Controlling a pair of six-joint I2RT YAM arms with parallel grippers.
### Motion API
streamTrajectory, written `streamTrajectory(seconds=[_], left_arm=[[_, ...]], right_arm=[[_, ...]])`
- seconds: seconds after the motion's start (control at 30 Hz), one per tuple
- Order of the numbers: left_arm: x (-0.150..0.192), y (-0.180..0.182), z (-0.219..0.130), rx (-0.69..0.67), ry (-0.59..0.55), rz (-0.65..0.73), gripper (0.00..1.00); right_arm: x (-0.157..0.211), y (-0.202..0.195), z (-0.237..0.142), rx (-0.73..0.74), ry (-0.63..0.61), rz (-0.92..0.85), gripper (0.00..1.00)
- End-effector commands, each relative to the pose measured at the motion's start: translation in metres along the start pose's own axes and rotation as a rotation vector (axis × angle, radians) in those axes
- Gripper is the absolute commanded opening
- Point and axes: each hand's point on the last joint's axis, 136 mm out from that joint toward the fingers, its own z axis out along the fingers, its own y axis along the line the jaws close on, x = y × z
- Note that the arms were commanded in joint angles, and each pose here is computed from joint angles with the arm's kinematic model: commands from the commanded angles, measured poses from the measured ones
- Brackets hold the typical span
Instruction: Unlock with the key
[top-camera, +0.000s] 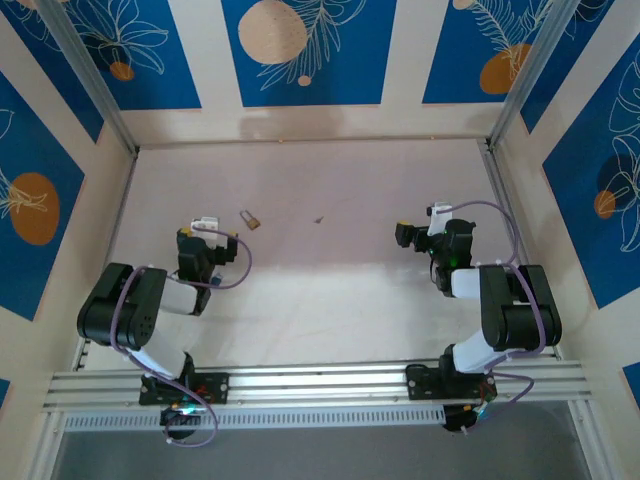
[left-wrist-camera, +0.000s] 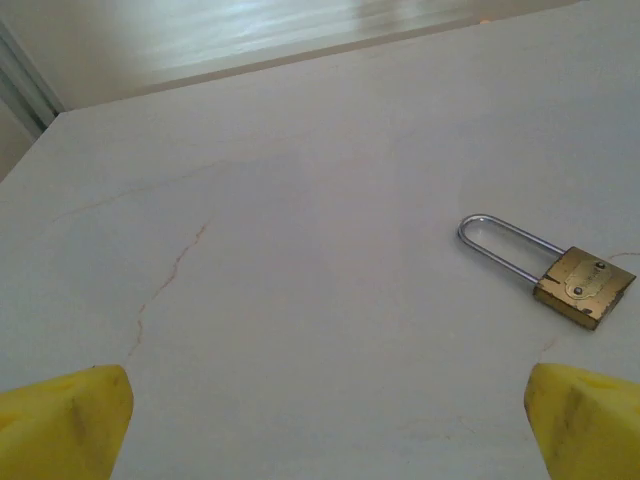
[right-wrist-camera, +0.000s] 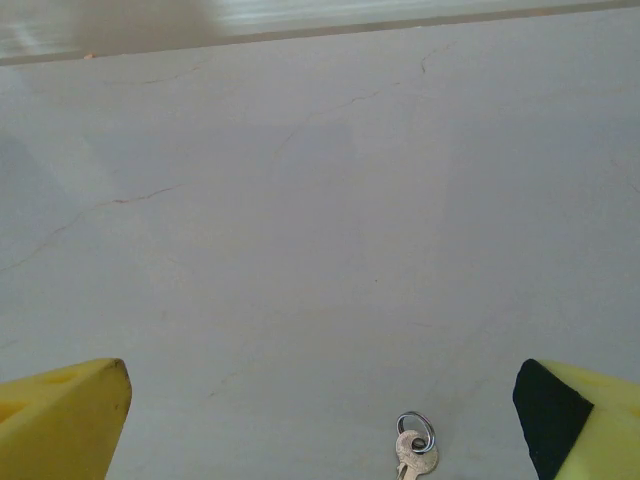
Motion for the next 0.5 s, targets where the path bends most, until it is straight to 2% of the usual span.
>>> streamTrajectory(seconds=[0.0, 0.47], left_arm=[[-0.0144, -0.0002, -0.0029, 0.023, -0.057, 0.000, 1.00], [-0.0145, -0.0001, -0.0027, 0.024, -0.056, 0.000, 1.00]], right_arm=[[-0.0052, 0.0008, 0.0018, 0.006, -0.011, -0.002, 0.99], [-0.0057, 0.0011, 0.0018, 0.005, -0.013, -0.003, 0.99]])
